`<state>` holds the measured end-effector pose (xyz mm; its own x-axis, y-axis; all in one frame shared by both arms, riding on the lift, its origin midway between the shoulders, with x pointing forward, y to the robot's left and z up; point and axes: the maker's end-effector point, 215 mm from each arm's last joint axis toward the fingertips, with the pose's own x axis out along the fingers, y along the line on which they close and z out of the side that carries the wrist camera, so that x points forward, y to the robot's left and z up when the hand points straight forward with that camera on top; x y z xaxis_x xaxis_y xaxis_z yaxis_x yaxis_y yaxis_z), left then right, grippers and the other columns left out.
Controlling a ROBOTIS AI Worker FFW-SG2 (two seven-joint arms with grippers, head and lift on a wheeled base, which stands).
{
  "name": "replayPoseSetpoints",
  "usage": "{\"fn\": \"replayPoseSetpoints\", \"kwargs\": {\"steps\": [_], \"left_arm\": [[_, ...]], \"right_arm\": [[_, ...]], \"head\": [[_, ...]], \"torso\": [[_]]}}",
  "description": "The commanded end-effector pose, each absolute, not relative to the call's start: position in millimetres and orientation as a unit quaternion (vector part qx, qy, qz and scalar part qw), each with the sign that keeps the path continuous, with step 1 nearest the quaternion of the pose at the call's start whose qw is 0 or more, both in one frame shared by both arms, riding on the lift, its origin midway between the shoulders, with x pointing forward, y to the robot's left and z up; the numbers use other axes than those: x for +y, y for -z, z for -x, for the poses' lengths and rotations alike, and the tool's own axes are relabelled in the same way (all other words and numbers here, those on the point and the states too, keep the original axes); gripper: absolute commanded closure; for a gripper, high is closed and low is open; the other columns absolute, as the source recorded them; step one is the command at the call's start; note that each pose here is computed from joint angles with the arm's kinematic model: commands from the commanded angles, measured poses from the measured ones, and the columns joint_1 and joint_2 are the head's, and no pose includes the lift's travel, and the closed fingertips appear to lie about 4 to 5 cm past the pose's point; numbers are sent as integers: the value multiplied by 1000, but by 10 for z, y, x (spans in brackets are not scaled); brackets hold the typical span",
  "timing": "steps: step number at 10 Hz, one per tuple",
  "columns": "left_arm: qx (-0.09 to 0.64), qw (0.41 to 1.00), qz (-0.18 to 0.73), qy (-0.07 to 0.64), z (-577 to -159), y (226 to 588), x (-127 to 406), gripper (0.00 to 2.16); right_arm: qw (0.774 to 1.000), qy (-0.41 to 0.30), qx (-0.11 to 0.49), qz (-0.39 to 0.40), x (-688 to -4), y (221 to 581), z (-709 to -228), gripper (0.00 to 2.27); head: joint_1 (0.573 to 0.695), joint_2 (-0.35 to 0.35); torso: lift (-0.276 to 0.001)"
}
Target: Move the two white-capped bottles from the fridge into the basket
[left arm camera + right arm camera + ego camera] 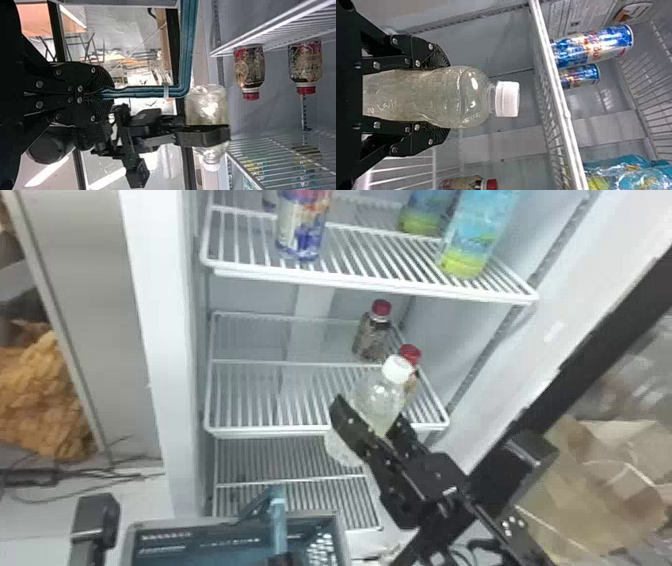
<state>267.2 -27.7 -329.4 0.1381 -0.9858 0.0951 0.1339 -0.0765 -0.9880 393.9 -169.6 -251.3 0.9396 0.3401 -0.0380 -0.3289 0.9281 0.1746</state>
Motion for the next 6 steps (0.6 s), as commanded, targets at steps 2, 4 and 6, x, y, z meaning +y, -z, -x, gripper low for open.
{"fn": "replayPoseSetpoints", "kwargs": {"steps": [2, 4, 6], "left_arm": [[407, 544, 523, 515, -2672, 3294, -276, 1154], [409, 544, 522, 515, -2665, 3304, -279, 1154], [409, 544, 520, 515, -2667, 3303, -285, 1154]], "right_arm": [[973, -188, 108, -72, -1644, 2659, -3575, 851], [964, -187, 180, -54, -1793, 2945, -3414, 849], [943, -185, 271, -54, -1953, 3378, -3217, 848]], "head": [[695, -341], [695, -348], [695, -350]], "torso": [[-260], [-260], [-260]]}}
